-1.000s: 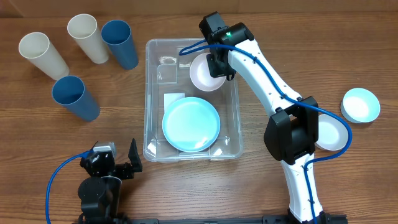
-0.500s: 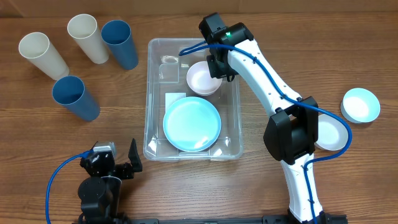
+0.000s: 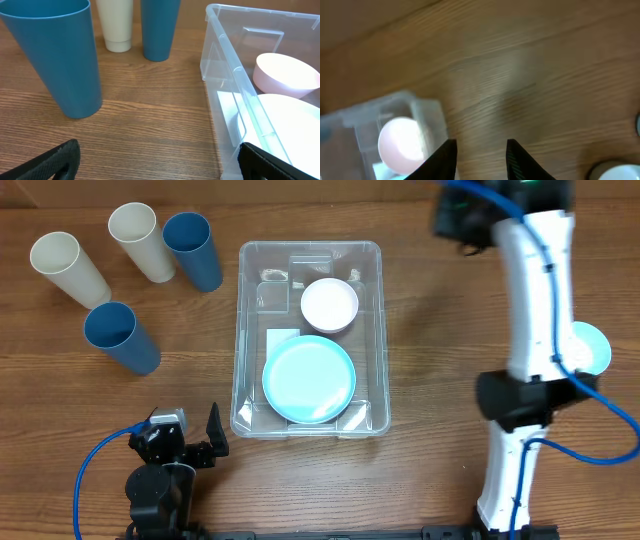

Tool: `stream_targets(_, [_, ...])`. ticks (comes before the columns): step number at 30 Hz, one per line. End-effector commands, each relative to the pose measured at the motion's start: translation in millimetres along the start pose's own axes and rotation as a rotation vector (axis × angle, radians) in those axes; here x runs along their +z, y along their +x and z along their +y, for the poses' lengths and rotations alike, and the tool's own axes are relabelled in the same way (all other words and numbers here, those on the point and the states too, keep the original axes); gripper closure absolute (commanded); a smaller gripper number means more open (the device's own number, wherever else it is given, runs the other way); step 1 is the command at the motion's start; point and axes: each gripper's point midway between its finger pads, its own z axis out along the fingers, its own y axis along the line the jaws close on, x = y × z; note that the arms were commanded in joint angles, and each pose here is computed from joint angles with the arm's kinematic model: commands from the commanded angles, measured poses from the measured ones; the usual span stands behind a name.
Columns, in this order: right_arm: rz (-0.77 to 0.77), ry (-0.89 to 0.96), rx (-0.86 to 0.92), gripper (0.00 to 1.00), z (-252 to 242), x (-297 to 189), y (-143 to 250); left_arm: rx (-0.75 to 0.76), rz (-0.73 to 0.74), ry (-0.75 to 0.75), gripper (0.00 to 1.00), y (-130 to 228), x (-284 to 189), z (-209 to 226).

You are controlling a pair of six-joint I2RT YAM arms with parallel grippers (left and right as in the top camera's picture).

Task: Pack container
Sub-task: 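Place the pink bowl in the bin's upper area and release, then grasp the light-blue bowl's rim with the right gripper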

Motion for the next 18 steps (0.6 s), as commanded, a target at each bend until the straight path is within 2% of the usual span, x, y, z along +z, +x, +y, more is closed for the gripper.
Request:
stream_targets(1, [-0.028,0.018,0.228,0.65,-77,-18,-25,0.025,-0.007,0.003,0.00,0,0,-1])
stream_targets(2, [0.029,0.096,0.344,0.65,-138,-4,-22,0.025,-0.007,0.003,0.00,0,0,-1])
stream_targets(6, [0.210,0.249,0.613,0.66,-269,24,21,0.025,-0.007,0.003,0.00,0,0,-1])
stream_targets(9, [0.291,0.313,0.818,0.66,-352,22,63,0.025,-0.007,0.003,0.00,0,0,-1])
stream_targets(13, [0.361,0.321,0.860,0.66,-392,29,96,0.025,-0.007,0.003,0.00,0,0,-1])
stream_targets(18, [0.345,0.226,0.756,0.66,-376,84,92,0.025,-0.007,0.003,0.00,0,0,-1])
